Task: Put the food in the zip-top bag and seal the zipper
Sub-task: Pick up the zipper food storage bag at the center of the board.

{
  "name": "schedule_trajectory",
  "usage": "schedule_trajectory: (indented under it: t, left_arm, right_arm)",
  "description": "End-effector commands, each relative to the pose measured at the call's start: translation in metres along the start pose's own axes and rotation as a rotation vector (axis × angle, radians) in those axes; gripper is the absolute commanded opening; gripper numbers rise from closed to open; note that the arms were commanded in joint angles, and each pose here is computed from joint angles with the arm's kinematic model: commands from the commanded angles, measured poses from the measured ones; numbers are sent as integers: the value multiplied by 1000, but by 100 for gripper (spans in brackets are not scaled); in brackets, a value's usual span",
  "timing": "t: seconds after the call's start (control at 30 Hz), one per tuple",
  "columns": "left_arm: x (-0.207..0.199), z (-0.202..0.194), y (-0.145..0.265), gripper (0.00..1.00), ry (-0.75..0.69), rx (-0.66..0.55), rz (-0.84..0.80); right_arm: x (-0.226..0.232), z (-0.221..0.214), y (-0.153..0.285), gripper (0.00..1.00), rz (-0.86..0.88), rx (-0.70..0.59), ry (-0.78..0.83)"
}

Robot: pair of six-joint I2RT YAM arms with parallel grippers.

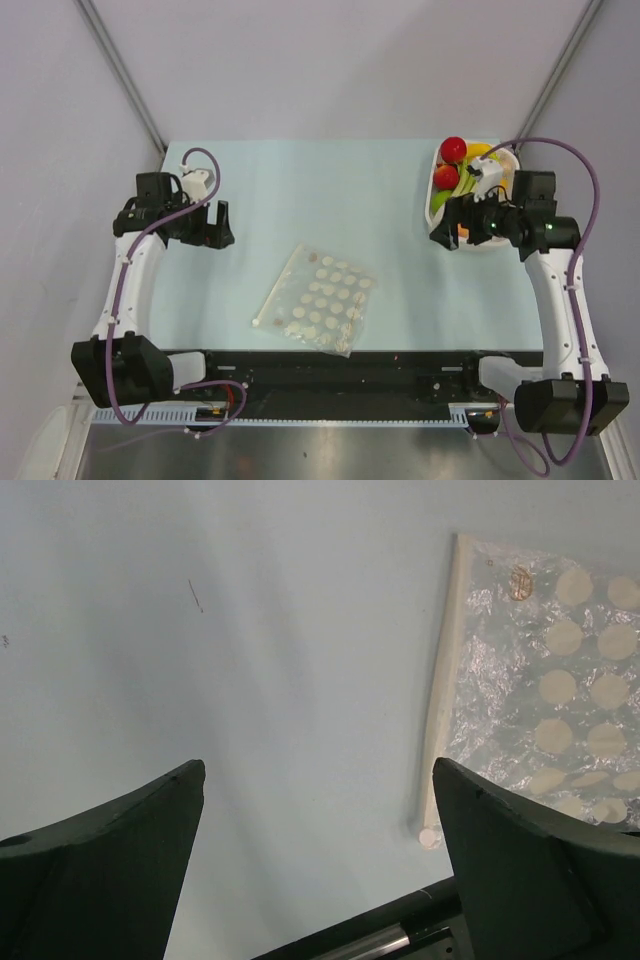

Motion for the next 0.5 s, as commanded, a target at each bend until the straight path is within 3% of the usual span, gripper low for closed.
schedule_trajectory:
  t: [0.0, 0.47]
  left_arm:
    - [0, 15, 6, 100, -51, -63, 12]
    - [12, 19, 11, 100, 153, -87, 142]
  right_arm:
    - [2, 11, -14, 100, -6, 22, 107]
    - [76, 12, -132, 100, 84, 189, 349]
Point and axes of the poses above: each gripper's point midway between its finger pads, its own y axis back along the fingers, its own x axis along the line the jaws close on, z = x × y, the point moved 1 cm from there along y, back along the fingers, and after that the axes turned 10 degrees about -y, right-handed, at the moved point
